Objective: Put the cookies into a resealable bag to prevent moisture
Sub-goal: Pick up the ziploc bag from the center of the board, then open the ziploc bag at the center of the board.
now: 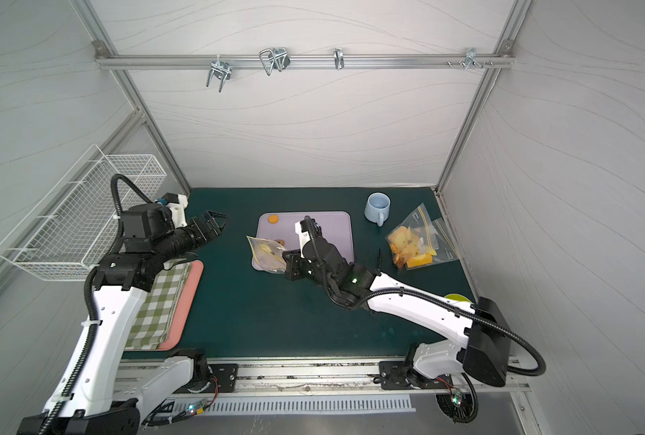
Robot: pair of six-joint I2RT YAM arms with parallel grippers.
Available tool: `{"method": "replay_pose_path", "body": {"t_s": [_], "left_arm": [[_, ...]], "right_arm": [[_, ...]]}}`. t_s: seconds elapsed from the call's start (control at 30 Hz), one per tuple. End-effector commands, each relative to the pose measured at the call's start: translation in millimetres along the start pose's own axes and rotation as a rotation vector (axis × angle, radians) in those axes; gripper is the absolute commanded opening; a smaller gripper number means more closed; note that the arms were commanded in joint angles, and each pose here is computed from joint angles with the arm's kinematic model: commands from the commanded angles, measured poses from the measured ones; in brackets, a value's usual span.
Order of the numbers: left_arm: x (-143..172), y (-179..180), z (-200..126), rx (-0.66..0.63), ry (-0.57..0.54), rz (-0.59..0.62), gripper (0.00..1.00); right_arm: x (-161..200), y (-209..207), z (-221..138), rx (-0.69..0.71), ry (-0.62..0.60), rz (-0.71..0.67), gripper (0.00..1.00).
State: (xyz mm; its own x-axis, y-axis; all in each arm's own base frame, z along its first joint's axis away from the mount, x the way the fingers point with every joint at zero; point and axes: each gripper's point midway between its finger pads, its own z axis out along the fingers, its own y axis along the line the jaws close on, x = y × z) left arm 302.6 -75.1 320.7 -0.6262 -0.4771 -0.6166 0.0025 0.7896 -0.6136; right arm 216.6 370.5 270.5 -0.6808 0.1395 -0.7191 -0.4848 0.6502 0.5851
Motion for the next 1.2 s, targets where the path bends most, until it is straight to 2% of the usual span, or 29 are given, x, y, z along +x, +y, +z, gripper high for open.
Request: {"method": "replay_pose_path", "body": {"t_s": [0.0,0.1,0.23,0.43,0.83,1.0,1.1,1.17], "left_arm": [[-4,-23,3,0.03,-0.039,0.063,0.99],[10,-40,10,0.085,-0.023,0.071,0.99],[28,-68,17,0.169,-0.008,0.12,0.99],[53,-98,35,0.243,0.052,0.187,0.99],[79,-111,67,0.24,0.121,0.183,0.97],[101,-121,74,0.237,0.161,0.254,0.95],[108,-116,82,0.187,0.155,0.281,0.94],[106,-107,90,0.132,0.134,0.255,0.89]], "right_arm": [[-17,-24,-13,0.093,-0.115,0.172,0.0],[-23,-40,-20,0.146,-0.169,0.227,0.0],[-24,-52,-21,0.15,-0.181,0.326,0.0],[-33,-49,-30,0.125,-0.215,0.349,0.0],[-41,-49,-39,0.102,-0.245,0.384,0.0],[-48,-55,-42,0.095,-0.262,0.478,0.0],[-57,-59,-47,0.085,-0.284,0.556,0.0],[-63,-61,-50,0.088,-0.297,0.594,0.0]]}}
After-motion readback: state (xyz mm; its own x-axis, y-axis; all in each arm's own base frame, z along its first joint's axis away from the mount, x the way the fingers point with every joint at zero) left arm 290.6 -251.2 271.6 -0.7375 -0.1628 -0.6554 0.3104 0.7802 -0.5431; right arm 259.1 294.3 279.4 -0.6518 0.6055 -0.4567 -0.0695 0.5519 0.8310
